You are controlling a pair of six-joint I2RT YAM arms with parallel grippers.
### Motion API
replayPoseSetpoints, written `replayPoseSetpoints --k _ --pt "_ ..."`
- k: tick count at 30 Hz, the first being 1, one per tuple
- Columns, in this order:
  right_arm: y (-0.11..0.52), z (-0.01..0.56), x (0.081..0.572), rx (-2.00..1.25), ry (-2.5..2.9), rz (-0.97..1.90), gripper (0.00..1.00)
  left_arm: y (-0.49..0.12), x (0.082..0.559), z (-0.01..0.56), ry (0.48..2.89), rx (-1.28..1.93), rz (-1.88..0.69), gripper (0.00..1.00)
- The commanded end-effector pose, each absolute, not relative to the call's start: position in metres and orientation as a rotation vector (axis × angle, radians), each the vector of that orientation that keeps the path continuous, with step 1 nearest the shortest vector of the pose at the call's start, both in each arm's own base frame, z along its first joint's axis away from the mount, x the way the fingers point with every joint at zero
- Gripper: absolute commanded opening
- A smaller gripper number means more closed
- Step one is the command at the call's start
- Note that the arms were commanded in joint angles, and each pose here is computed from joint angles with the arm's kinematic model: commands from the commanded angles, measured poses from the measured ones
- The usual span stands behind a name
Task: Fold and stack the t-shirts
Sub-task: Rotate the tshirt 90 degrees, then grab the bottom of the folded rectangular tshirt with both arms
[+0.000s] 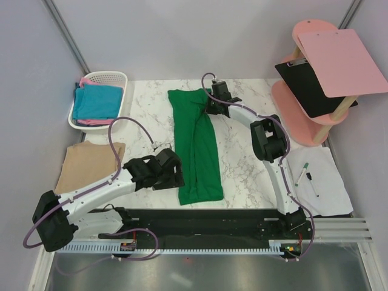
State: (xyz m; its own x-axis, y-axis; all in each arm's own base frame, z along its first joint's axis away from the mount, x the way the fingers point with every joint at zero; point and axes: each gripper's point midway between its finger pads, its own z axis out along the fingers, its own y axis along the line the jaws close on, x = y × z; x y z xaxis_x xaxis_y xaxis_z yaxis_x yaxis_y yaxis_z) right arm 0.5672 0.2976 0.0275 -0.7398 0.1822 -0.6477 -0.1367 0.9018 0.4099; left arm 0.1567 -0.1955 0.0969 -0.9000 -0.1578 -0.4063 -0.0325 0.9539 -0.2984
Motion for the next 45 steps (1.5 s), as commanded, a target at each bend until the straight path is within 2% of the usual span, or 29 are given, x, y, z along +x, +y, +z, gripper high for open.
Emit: replayPoseSetpoints --k 1,3,4,5,7,8,9,10,11,12,13,15,21,23,25,32,35,39,45 --pt "0.228 0.030 0.588 0.167 2.336 0.364 0.00 -0.191 0.165 0.093 2.664 -0.089 -0.302 0.79" --pt "0.225 0.029 0.585 0.108 2.345 0.383 0.08 -0.192 0.166 0.087 2.681 -0.077 -0.283 0.79" --pt "0.224 0.030 0.585 0.089 2.342 0.377 0.14 -0.195 0.168 0.086 2.676 -0.072 -0.285 0.79" --pt "0.226 0.032 0.583 0.060 2.344 0.397 0.24 -0.197 0.171 0.085 2.671 -0.067 -0.288 0.79" --pt "0.226 0.043 0.576 0.003 2.323 0.414 0.30 -0.203 0.178 0.082 2.651 -0.049 -0.297 0.79" --pt "0.225 0.049 0.573 -0.013 2.311 0.417 0.39 -0.206 0.181 0.082 2.643 -0.045 -0.300 0.78" --pt "0.223 0.064 0.566 -0.027 2.275 0.427 0.41 -0.207 0.183 0.080 2.639 -0.041 -0.290 0.77" --pt "0.222 0.073 0.561 -0.033 2.253 0.437 0.56 -0.212 0.189 0.078 2.630 -0.032 -0.293 0.71" --pt "0.223 0.081 0.556 -0.043 2.234 0.447 0.63 -0.213 0.190 0.076 2.632 -0.025 -0.286 0.61" --pt "0.219 0.095 0.547 -0.049 2.205 0.453 0.69 -0.214 0.194 0.076 2.623 -0.028 -0.272 0.46" --pt "0.217 0.102 0.543 -0.052 2.188 0.451 0.80 -0.217 0.197 0.073 2.625 -0.024 -0.262 0.02" --pt "0.218 0.119 0.536 -0.070 2.156 0.477 0.82 -0.220 0.205 0.071 2.605 -0.028 -0.247 0.02" --pt "0.255 0.131 0.546 -0.155 2.136 0.572 0.74 -0.233 0.221 0.052 2.616 0.013 -0.182 0.02" --pt "0.273 0.127 0.555 -0.171 2.127 0.579 0.42 -0.237 0.226 0.048 2.623 0.014 -0.164 0.02" --pt "0.282 0.119 0.559 -0.177 2.153 0.567 0.00 -0.238 0.229 0.039 2.638 0.016 -0.117 0.02" --pt "0.324 0.082 0.572 -0.253 2.201 0.552 0.00 -0.236 0.235 0.021 2.677 -0.030 -0.040 0.02" --pt "0.322 0.061 0.573 -0.238 2.251 0.500 0.00 -0.232 0.238 0.018 2.691 -0.048 -0.022 0.02" --pt "0.294 0.042 0.573 -0.161 2.308 0.329 0.00 -0.230 0.242 0.019 2.693 -0.054 -0.015 0.02" --pt "0.239 0.058 0.568 -0.032 2.276 0.070 0.00 -0.226 0.243 0.012 2.715 -0.057 0.018 0.02"
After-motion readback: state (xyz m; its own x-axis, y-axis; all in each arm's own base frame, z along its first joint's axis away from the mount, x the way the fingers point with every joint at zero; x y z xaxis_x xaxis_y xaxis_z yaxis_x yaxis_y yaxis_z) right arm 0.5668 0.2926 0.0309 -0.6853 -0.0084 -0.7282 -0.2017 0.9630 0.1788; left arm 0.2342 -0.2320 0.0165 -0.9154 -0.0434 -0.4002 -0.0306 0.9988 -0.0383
